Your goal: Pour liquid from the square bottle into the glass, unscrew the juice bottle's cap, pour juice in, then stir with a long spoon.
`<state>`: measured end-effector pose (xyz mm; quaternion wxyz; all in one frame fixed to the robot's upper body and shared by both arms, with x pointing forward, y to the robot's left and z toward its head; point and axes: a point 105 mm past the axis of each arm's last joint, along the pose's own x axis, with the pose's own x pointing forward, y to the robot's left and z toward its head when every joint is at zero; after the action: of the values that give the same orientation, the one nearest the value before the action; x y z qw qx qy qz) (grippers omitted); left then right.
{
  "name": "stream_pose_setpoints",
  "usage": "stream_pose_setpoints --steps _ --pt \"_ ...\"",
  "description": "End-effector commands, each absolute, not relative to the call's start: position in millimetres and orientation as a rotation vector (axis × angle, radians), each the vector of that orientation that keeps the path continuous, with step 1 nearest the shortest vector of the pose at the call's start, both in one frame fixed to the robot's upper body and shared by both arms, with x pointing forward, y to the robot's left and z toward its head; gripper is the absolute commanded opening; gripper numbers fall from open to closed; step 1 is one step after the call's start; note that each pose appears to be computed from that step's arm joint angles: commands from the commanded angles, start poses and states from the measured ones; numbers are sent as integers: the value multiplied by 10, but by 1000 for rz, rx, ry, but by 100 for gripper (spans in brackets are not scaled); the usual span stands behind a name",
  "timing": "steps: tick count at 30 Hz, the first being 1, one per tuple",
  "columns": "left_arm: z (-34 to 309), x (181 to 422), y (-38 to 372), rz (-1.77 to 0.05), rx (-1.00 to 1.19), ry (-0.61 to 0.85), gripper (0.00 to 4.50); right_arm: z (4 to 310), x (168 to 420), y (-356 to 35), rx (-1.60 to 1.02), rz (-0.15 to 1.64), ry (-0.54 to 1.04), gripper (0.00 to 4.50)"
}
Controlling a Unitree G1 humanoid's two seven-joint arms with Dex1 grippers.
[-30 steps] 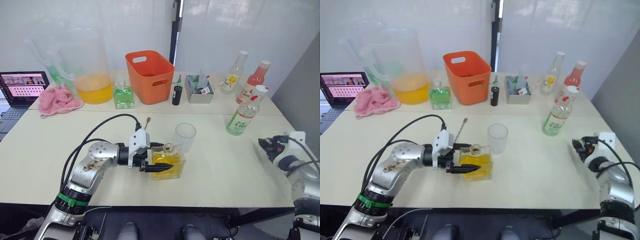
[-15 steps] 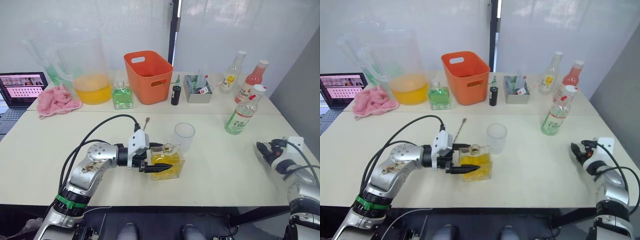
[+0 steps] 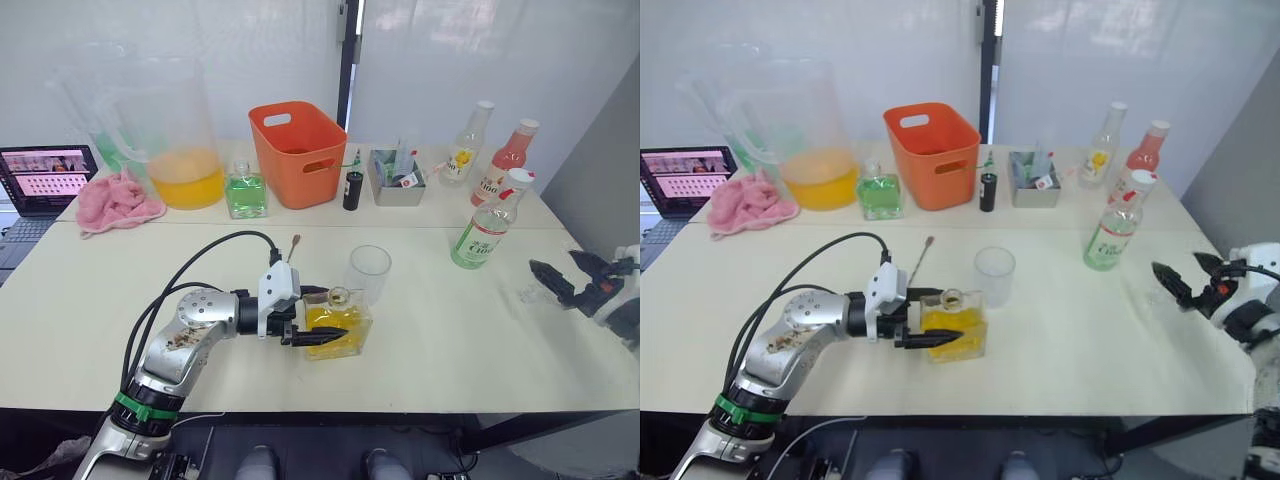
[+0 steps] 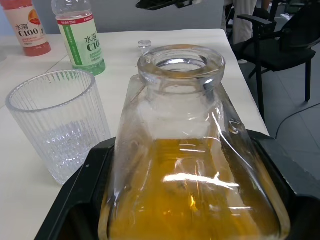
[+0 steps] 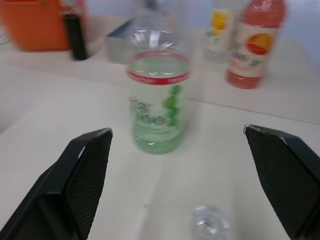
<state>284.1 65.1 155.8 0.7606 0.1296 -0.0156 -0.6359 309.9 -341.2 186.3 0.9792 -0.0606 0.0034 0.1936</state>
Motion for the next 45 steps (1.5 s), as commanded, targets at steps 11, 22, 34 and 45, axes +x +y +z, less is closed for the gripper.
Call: stream_pose_setpoints --steps 11,22,34,45 --pt "1889 2845 848 -1251 307 -3 280 2410 2631 -2292 -193 976 40 445" --pt "2451 3117 1349 -1010 360 -52 280 2394 2673 -2079 -203 1045 37 445" --pt "2849 3569 1121 -838 538 -264 280 2301 2677 -2023 -174 998 -15 445" --pt "2838 3967 689 -769 765 -367 280 2214 2559 -2023 -139 954 -8 445"
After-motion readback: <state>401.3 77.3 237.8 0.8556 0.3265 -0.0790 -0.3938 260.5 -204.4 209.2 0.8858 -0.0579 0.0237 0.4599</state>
